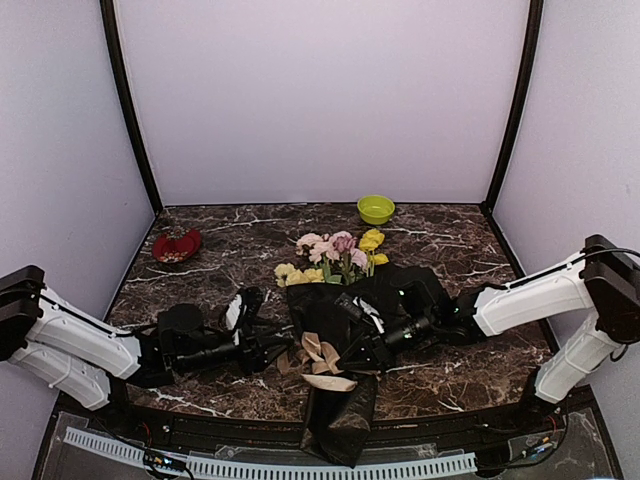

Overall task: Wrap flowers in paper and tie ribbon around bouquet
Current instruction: Cross the half-tied ribbon over the folded bouquet.

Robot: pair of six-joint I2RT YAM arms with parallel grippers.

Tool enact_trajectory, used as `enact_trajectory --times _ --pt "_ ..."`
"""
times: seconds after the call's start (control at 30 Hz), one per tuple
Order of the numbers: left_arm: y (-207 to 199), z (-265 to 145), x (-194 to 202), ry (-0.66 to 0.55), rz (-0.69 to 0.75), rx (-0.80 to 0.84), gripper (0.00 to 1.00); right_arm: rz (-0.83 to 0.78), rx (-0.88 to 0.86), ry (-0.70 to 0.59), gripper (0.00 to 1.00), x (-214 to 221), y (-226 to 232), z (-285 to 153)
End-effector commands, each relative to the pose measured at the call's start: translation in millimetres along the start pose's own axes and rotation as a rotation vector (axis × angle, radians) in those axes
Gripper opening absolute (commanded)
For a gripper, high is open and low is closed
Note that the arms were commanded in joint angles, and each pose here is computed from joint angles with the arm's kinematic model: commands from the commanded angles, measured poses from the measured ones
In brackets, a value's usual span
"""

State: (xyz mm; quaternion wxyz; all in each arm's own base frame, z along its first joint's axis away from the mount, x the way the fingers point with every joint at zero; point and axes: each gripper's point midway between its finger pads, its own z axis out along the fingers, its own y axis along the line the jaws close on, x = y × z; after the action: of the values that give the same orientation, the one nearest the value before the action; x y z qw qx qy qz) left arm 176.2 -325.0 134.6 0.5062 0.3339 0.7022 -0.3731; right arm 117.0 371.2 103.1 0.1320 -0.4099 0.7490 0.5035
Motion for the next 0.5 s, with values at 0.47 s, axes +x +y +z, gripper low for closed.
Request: enact_trajectory --times 0.47 --pt "-32 19 59 0.179 0.074 0.103 0.58 -0.029 -0.01 -0.058 0.02 -19 5 -3"
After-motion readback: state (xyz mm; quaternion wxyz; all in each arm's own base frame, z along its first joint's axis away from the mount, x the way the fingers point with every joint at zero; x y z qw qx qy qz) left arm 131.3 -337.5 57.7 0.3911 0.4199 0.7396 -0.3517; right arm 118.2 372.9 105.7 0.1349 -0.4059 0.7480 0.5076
